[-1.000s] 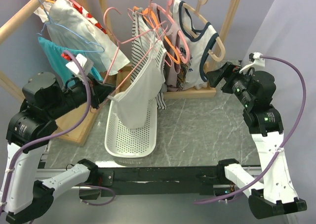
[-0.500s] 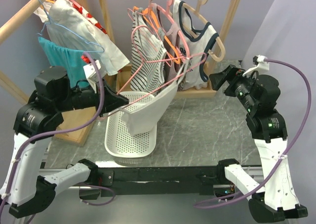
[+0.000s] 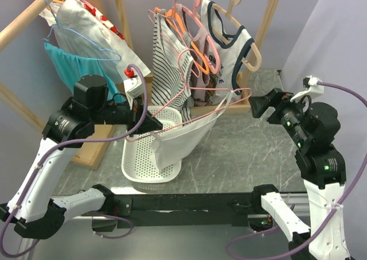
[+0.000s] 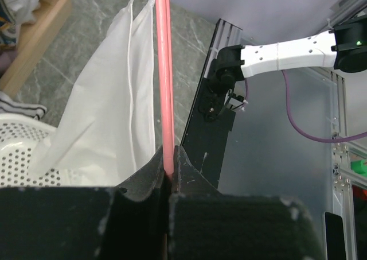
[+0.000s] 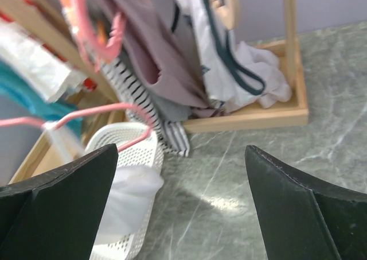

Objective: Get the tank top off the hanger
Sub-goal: Pick up the hanger from the clothesline, then remove the tank top from the hanger.

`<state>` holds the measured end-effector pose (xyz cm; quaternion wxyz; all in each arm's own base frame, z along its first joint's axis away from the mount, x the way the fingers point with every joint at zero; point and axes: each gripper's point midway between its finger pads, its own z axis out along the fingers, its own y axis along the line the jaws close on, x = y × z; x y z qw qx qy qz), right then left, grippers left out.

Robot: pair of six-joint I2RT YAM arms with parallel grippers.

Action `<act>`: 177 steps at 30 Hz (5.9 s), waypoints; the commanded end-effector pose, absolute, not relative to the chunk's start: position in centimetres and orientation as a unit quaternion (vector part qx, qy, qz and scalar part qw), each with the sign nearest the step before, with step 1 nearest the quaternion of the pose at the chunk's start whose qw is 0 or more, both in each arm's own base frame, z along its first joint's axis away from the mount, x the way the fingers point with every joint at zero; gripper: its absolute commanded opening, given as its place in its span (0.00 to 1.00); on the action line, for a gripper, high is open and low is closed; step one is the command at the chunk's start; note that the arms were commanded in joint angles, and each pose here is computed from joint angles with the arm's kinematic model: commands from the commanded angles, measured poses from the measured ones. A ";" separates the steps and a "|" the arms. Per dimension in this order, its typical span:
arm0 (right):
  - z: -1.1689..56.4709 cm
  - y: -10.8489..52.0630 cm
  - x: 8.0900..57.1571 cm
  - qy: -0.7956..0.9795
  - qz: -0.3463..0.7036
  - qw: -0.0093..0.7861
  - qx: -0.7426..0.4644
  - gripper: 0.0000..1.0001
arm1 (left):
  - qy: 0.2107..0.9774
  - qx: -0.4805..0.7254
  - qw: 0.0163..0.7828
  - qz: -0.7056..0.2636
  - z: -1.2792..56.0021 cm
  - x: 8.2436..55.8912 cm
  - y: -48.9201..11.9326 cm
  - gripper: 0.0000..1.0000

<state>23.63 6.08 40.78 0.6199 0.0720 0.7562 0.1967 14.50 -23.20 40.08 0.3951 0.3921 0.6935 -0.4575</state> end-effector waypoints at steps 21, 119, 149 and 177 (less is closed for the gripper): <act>39.7 9.5 23.3 0.770 0.268 0.579 0.009 0.59 | 0.656 0.436 0.417 -0.454 41.3 17.2 -29.9 0.01; 42.5 20.0 22.4 0.674 0.516 0.528 -0.010 0.60 | 0.689 0.414 0.405 -0.435 35.3 20.0 -34.1 0.01; 39.4 18.5 24.2 0.690 0.465 0.552 0.051 0.00 | 0.669 0.439 0.414 -0.434 35.4 18.9 -35.9 0.35; 39.8 16.1 25.0 0.690 0.412 0.590 0.082 0.00 | 0.719 0.392 0.417 -0.394 32.0 17.2 -30.5 0.99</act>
